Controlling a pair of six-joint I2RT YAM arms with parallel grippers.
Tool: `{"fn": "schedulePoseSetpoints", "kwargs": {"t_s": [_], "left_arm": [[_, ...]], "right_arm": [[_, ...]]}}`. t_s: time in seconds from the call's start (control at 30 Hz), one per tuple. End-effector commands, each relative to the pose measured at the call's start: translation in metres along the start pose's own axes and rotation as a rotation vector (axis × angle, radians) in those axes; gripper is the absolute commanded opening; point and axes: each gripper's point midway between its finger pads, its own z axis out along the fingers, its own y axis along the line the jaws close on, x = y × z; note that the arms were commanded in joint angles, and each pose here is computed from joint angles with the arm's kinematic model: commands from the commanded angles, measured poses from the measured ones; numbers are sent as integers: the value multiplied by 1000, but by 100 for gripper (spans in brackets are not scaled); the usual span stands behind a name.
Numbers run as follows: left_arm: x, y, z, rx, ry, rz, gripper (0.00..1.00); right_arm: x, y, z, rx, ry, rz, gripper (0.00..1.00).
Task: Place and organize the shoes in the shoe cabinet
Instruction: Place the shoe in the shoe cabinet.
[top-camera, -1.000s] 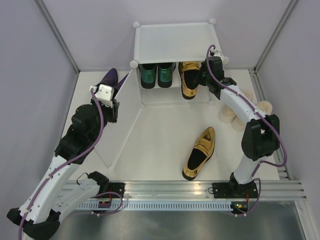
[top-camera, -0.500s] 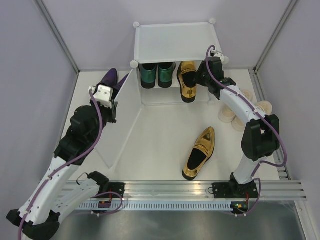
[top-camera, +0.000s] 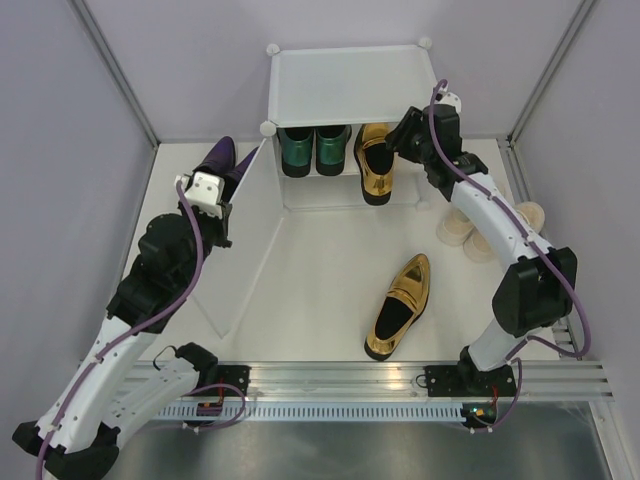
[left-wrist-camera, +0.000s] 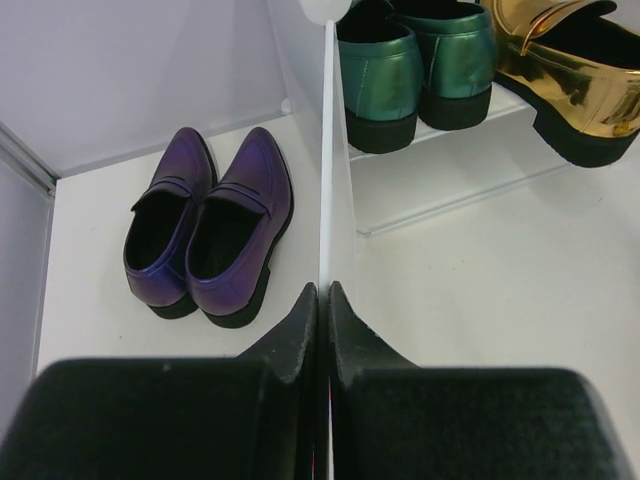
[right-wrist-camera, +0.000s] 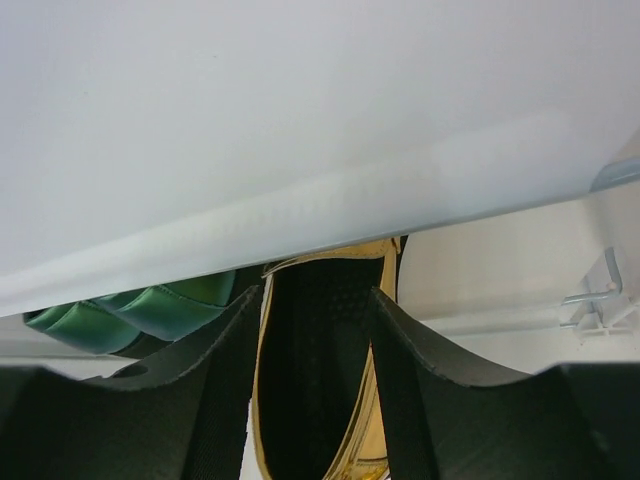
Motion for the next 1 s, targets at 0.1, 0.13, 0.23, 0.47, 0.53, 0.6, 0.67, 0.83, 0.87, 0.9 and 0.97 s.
{"fn": "schedulePoseSetpoints", "kwargs": {"t_s": [0.1,0.13,0.23,0.47,0.53,0.6,0.67,0.83,0.87,0.9,0.97], "left_arm": [[30,-8,-2,38,94,30,2],[30,-7,-2,35,93,31,2],[30,-8,-2,41,94,30,2],[30,-10,-1,49,92,27,2],[30,-10,0,46,94,26,2],[31,-10,-1,46,95,27,2],[30,-10,0,47,92,24,2],[31,-10,0,46,97,24,2],[31,-10,0,46,95,24,2],[31,-11,0,47,95,24,2],[33,-11,0,49,98,23,2]], "right_arm": [[-48,29,-39,-94,-110,-4,54],[-49,29,-43,-98,-117,-14,54],[-44,28,-64,-158,-159,-66,60],[-6,8,-91,-213,-166,-168,79],[6,10,-95,-228,-156,-210,82],[20,6,-98,-226,-147,-244,84],[36,4,-100,-203,-151,-289,88],[77,5,-93,-179,-116,-364,94],[81,5,-90,-179,-109,-364,95],[85,4,-88,-173,-105,-364,95],[94,3,-81,-170,-96,-367,95]]}}
